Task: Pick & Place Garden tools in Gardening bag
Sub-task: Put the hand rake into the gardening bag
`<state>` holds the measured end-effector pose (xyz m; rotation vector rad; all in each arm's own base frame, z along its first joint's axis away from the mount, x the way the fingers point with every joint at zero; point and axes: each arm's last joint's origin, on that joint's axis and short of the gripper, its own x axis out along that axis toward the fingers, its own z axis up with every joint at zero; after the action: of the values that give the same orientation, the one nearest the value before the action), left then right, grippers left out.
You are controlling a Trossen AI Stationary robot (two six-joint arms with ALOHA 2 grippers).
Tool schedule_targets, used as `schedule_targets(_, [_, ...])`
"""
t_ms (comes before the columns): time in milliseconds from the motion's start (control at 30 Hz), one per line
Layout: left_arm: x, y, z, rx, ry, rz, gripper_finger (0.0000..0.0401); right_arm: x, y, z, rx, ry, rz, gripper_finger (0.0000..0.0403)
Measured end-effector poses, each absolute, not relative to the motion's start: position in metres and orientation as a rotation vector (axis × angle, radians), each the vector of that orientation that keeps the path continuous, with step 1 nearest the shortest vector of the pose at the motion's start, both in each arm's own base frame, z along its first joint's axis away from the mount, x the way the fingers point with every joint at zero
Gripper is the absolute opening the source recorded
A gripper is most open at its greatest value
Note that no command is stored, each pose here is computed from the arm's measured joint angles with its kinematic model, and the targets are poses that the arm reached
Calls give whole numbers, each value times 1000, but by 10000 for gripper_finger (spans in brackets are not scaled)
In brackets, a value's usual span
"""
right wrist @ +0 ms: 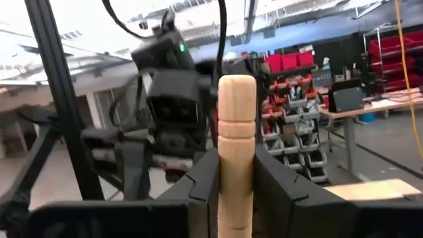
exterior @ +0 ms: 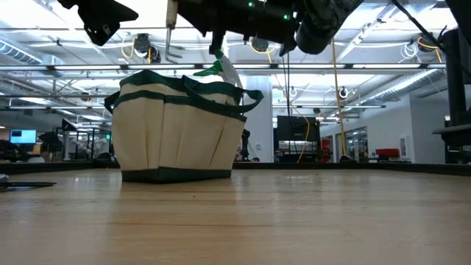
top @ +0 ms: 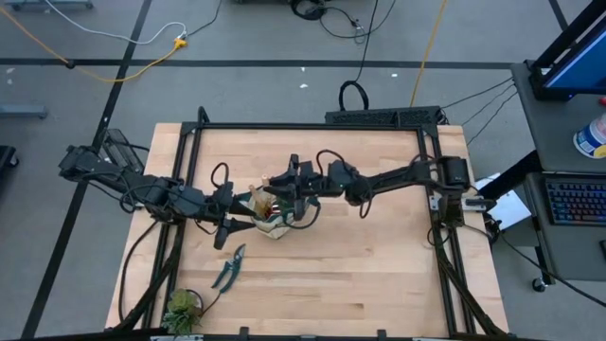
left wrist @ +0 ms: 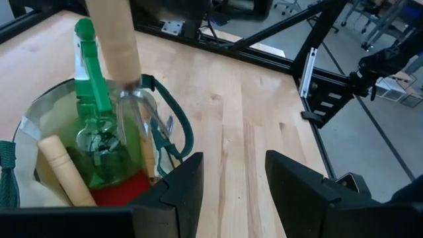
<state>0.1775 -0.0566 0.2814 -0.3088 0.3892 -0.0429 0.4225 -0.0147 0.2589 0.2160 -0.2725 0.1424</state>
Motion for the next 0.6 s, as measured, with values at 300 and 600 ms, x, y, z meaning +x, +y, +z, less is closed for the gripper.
schedule_targets(300, [178,-57,281,-300,389,-44,166,424,-16,254,102,-232,96,67])
schedule_targets(600, [178,-56,281,-301,389,-42,166,425,-16,250,93,-192,91,62])
